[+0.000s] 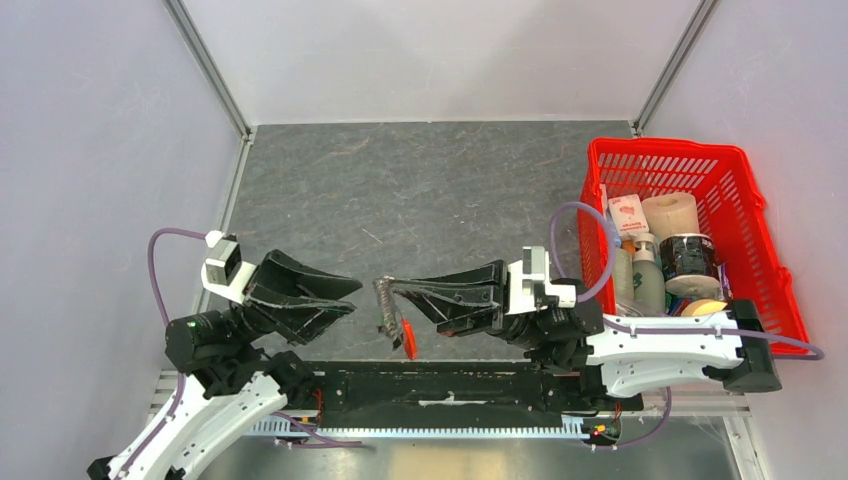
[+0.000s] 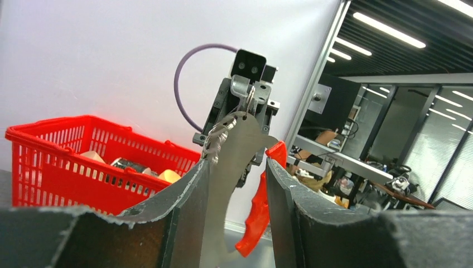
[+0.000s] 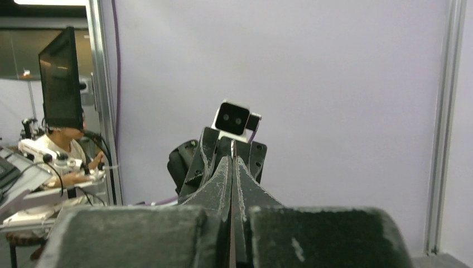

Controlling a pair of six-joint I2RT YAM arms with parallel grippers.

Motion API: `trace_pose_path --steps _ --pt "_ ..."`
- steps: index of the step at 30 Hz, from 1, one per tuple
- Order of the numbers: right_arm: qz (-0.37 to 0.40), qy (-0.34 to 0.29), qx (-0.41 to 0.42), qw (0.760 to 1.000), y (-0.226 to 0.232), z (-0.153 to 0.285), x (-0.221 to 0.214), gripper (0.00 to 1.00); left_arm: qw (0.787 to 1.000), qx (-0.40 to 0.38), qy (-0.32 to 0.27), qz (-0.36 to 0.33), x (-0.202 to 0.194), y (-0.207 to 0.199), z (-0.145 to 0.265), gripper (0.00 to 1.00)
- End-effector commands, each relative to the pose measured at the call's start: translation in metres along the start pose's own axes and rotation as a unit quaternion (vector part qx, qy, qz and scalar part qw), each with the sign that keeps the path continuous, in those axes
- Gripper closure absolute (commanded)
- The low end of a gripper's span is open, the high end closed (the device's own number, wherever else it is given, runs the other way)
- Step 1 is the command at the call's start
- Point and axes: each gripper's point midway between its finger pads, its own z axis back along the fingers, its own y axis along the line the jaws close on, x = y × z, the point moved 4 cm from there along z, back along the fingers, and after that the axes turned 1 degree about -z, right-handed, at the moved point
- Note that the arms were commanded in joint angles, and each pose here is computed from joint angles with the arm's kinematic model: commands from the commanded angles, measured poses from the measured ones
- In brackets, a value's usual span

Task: Put the keys on the keyring

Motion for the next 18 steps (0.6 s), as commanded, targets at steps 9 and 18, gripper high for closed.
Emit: trace_pose_path --steps 9,18 --pt "-0.021 -0.148 0.011 0.989 0.005 -0.01 0.037 1.0 0.996 -0.004 -0.085 -0.016 0.056 -0.025 -0.018 0.53" --pt "-0.054 -0.191 0.002 0.98 0.005 -0.022 0.033 1.0 0.996 -0.032 -0.088 -0.005 0.06 -0.026 -0.03 0.56"
